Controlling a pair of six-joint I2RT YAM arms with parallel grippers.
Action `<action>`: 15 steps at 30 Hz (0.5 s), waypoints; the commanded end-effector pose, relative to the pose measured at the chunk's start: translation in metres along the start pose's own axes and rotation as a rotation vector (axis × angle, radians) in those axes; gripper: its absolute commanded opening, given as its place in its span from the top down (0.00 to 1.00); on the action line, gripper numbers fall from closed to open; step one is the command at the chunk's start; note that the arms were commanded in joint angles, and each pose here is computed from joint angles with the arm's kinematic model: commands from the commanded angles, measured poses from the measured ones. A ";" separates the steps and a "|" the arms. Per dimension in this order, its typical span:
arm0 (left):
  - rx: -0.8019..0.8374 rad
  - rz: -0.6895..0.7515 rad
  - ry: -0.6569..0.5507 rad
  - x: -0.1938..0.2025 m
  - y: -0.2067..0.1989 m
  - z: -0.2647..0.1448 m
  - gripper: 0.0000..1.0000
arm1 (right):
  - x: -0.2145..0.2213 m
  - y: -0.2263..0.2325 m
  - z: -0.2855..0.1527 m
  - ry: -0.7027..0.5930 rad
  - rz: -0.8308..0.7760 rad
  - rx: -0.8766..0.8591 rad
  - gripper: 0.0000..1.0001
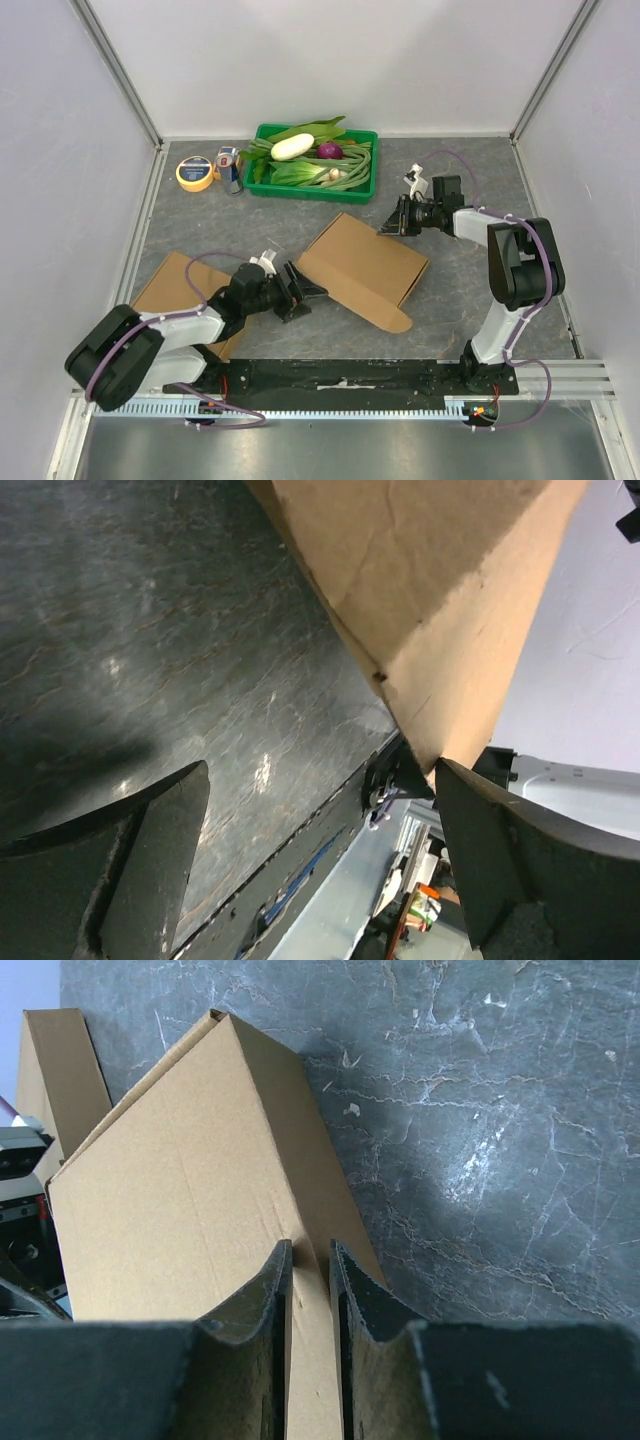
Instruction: Fold the paper box
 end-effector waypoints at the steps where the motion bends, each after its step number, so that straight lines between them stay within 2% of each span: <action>1: 0.139 -0.015 -0.116 -0.029 -0.045 0.014 0.00 | 0.015 -0.043 0.007 0.024 0.056 0.156 0.76; 4: 0.226 0.080 -0.177 -0.038 -0.073 0.012 0.00 | 0.016 -0.045 0.009 0.026 0.062 0.154 0.77; 9: 0.175 0.135 -0.219 -0.051 -0.081 0.009 0.01 | 0.017 -0.056 0.015 0.034 0.095 0.192 0.77; 12: 0.221 0.306 -0.215 -0.057 -0.108 0.002 0.04 | 0.019 -0.062 0.018 0.047 0.116 0.202 0.77; 15: 0.147 0.476 -0.257 -0.065 -0.111 -0.020 0.08 | 0.018 -0.068 0.021 0.051 0.129 0.218 0.77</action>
Point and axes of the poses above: each gripper's point midway between its finger pads, its own z axis out along the fingers, its own y axis along the line the jaws close on, x = y × z, the point moved 4 cm from there along -z, back along the fingers, and after that the axes turned 14 degrees about z, right-handed, at the moved point
